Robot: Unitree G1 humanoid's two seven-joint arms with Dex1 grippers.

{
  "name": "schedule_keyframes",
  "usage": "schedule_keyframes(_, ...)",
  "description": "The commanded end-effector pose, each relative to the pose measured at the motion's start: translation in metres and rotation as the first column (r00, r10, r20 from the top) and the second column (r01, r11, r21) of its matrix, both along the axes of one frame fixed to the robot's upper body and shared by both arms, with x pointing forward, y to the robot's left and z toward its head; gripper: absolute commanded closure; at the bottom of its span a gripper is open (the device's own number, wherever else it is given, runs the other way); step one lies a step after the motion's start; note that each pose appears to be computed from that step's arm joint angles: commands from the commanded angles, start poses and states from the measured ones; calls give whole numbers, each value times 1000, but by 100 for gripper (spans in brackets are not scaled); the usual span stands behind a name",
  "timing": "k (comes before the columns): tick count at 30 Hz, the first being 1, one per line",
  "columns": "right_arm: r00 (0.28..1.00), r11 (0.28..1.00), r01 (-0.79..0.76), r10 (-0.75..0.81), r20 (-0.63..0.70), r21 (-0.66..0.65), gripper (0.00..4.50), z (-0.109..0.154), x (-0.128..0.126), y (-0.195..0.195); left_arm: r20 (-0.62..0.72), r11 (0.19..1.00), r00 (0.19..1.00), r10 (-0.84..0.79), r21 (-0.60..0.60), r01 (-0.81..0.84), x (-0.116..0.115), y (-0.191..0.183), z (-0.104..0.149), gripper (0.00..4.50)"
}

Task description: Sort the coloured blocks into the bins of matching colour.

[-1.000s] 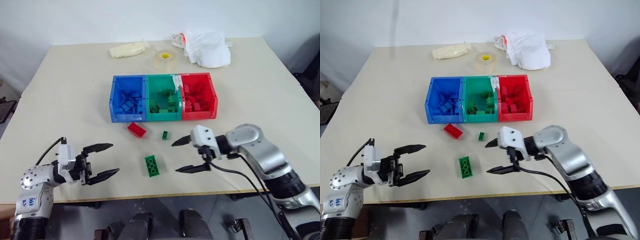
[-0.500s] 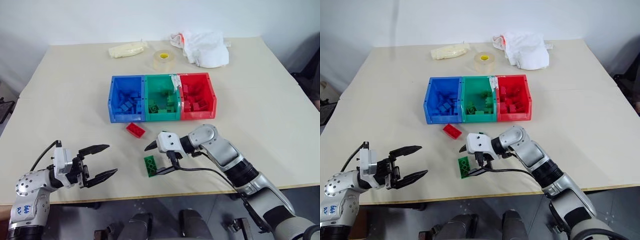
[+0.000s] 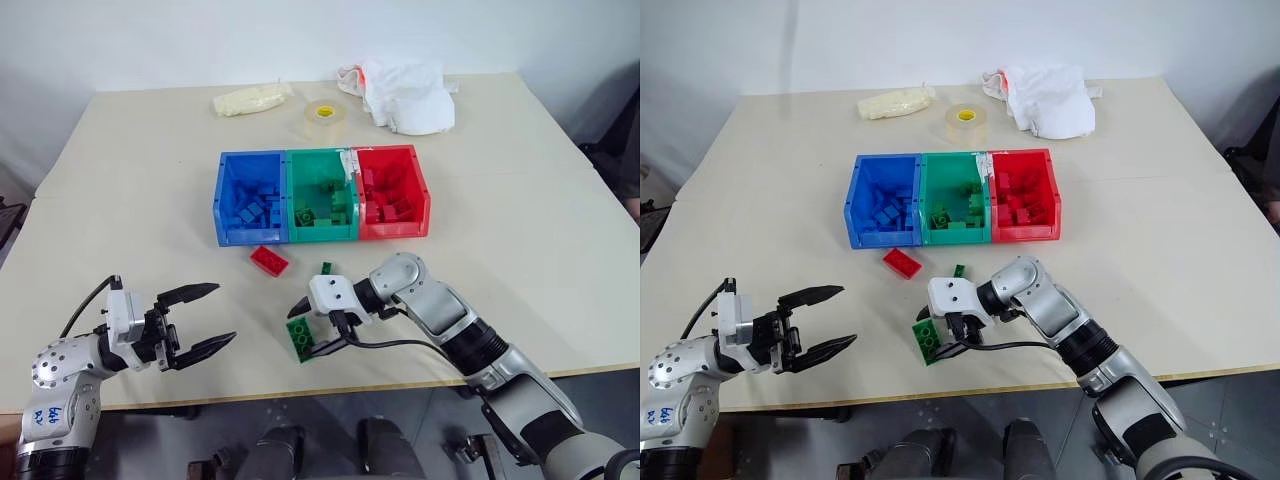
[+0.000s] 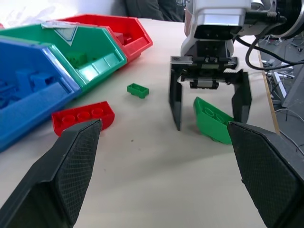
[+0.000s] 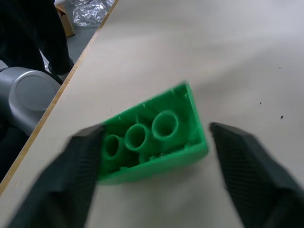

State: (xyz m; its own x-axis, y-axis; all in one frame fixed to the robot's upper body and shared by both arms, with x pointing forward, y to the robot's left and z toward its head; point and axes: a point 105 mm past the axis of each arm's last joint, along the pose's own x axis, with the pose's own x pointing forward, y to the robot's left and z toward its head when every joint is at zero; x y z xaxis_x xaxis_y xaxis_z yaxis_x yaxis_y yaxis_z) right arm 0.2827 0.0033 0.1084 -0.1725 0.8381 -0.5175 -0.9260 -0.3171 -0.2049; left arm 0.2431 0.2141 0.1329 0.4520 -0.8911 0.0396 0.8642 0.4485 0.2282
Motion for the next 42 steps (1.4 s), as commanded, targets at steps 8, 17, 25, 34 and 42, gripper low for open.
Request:
schedule_keyframes(8, 999, 990, 36, -33, -23, 135, 319, 30, -1, 2, 18, 1000, 1000, -2, -2, 2, 7, 1, 2, 0)
schedule_keyframes(17, 962, 901, 250, -273, 16, 355, 319, 99, 45, -19, 26, 1000, 1000, -13, -5, 13, 12, -1, 2, 0)
schedule_keyframes(25, 803, 758, 477, -581, 130, 444, 319, 140, 127, -39, 41, 1000, 999, -29, -8, 30, 16, -2, 5, 0)
schedule_keyframes(34, 710, 692, 536, -679, 185, 483, 63, 150, 155, -40, 60, 999, 998, -33, -3, 33, 19, -3, 8, 0)
schedule_keyframes(42, 830, 788, 351, -512, 222, 506, 3, 164, 121, -46, 63, 999, 997, -37, 0, 37, 19, -5, 8, 0)
